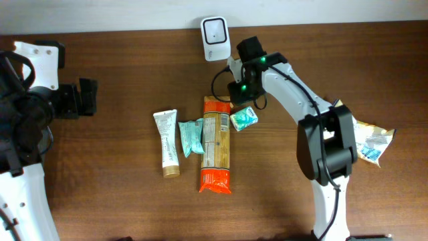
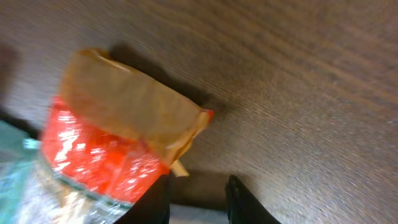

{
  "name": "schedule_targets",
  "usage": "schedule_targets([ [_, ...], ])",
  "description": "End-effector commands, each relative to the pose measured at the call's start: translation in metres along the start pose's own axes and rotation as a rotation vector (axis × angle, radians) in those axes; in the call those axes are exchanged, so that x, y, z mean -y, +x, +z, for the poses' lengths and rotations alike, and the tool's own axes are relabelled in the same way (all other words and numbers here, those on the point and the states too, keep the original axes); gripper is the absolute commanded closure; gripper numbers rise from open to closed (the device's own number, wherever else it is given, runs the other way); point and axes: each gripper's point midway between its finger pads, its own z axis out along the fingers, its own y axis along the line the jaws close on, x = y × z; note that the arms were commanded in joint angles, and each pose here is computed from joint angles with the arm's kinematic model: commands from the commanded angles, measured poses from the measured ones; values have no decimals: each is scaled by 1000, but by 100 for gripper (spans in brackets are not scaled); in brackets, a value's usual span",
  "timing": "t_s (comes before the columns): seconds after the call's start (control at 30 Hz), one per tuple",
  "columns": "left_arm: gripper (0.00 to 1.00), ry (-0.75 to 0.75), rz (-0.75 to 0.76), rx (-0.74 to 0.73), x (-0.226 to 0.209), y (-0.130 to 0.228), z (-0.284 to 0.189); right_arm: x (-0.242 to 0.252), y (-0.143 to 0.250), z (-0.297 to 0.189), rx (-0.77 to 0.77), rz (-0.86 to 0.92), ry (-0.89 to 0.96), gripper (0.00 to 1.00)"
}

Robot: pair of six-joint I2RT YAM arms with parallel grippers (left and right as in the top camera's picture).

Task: Scan the item barcode
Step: 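Drop the snack bag at the right side of the table, then grasp the small green tissue pack with the right gripper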

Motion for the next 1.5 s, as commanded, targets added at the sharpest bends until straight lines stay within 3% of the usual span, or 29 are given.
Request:
schedule_targets([
  [0.0, 1, 5, 18, 16, 1, -3, -4, 16, 6, 9, -32, 54, 63, 73],
  [0.17, 1, 5, 18, 16, 1, -3, -4, 53, 62, -8, -236, 184, 79, 73],
  [0.23, 1, 5, 18, 16, 1, -3, -4, 50, 103, -40, -411, 279, -42, 73],
  [0.27, 1, 5, 18, 16, 1, -3, -4, 40, 109, -53, -445, 236, -136, 73],
  [0.33, 1, 5, 18, 16, 1, -3, -4, 42, 100, -67, -412, 173, -168, 63],
  [0.4, 1, 5, 18, 16, 1, -3, -4, 45, 59, -56, -244, -18, -144, 53],
  [0.53, 1, 5, 18, 16, 1, -3, -4, 24, 32, -31, -188, -248, -29, 48],
  [0.73, 1, 5, 18, 16, 1, -3, -4, 18, 45, 9, -256, -247, -75, 49],
  [0.83, 1, 5, 18, 16, 1, -3, -4, 15, 48, 12, -264, -236, -96, 71],
  [0.93, 1, 5, 18, 16, 1, -3, -4, 22, 49, 10, -269, -76, -74, 96],
  [0.97, 1, 5, 18, 16, 1, -3, -4, 26, 49, 9, -268, -11, -65, 96],
  [1.1, 1, 5, 18, 16, 1, -3, -4, 85, 68, -13, -297, 598, -23, 96],
  [1.13, 1, 5, 18, 16, 1, -3, -4, 90, 72, -20, -306, 628, -84, 78],
  [1.2, 1, 5, 18, 16, 1, -3, -4, 95, 83, -39, -326, 606, -176, 59],
  [1.47, 1, 5, 18, 16, 1, -3, -4, 102, 126, -74, -514, 521, -71, 62],
])
